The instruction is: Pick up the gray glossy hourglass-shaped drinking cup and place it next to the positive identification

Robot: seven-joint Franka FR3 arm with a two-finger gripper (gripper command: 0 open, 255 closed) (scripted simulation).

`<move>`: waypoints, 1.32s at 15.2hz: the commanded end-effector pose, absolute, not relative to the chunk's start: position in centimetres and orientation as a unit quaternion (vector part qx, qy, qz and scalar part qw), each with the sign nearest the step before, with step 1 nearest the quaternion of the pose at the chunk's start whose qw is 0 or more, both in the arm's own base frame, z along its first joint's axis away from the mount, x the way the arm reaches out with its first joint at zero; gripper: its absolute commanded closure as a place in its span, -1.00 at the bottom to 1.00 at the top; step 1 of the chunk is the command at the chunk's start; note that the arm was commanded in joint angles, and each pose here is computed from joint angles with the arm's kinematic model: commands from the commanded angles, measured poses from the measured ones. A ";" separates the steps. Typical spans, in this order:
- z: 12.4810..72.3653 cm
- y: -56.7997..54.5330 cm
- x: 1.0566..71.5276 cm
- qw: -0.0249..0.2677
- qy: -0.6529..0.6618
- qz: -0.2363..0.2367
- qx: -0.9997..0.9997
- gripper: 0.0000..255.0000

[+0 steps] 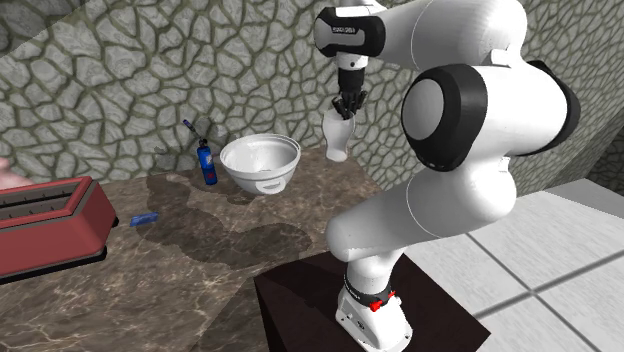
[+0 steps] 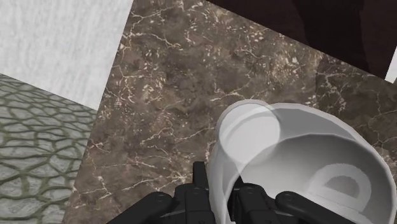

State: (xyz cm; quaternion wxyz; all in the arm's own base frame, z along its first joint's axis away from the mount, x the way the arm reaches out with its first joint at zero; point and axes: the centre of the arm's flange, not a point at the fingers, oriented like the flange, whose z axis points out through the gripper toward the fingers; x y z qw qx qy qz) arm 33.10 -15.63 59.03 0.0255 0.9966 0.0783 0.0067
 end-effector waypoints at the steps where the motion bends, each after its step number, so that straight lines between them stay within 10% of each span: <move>1: 59.2 -13.8 33.5 0.025 0.078 0.007 0.997 1.00; 20: 59.3 10.8 38.1 0.025 0.078 0.007 0.997 1.00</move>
